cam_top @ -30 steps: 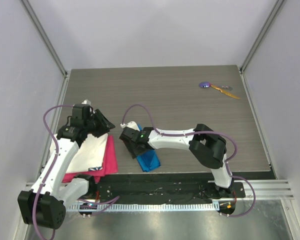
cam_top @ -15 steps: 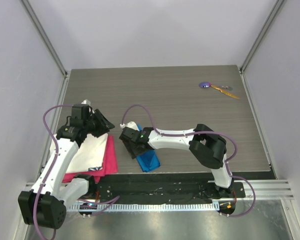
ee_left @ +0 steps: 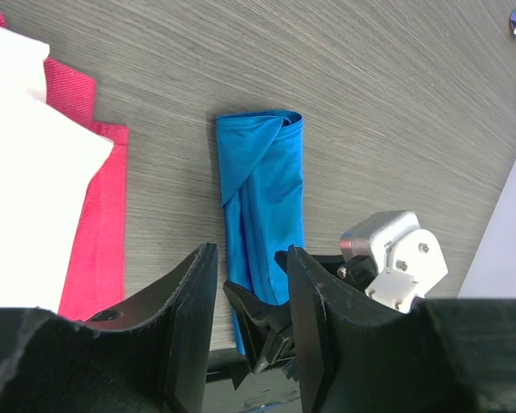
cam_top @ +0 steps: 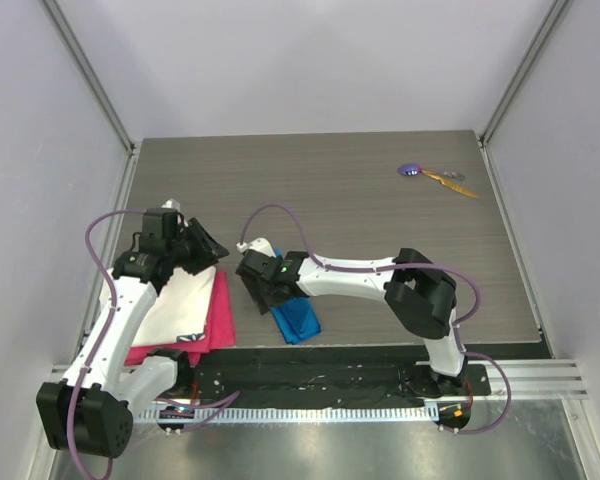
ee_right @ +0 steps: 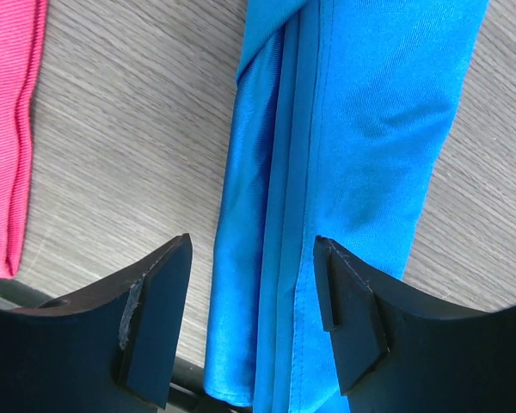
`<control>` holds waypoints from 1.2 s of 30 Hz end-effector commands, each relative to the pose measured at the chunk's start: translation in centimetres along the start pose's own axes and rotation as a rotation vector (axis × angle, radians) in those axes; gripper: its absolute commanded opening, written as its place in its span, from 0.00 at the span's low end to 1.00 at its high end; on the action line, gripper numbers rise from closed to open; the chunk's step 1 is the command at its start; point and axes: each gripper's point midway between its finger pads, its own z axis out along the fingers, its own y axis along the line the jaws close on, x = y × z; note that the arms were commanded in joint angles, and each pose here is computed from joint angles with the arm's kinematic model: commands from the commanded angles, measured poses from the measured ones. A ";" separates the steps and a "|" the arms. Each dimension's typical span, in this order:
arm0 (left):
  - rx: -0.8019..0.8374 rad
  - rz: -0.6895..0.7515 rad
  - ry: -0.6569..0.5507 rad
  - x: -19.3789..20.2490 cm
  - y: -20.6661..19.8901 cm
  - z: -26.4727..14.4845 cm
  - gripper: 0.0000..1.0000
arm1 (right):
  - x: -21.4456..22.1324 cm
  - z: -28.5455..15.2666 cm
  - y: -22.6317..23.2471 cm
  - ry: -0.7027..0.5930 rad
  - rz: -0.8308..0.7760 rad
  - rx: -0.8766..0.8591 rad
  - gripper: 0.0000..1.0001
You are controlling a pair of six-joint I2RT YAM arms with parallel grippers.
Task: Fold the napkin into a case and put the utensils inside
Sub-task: Pick up the smaller rectangle-folded napkin from the center of the board.
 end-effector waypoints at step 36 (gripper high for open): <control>-0.087 0.011 -0.118 -2.0 1.2 -2.5 0.48 | -6.8 -5.6 3.6 -0.114 0.250 -0.422 0.01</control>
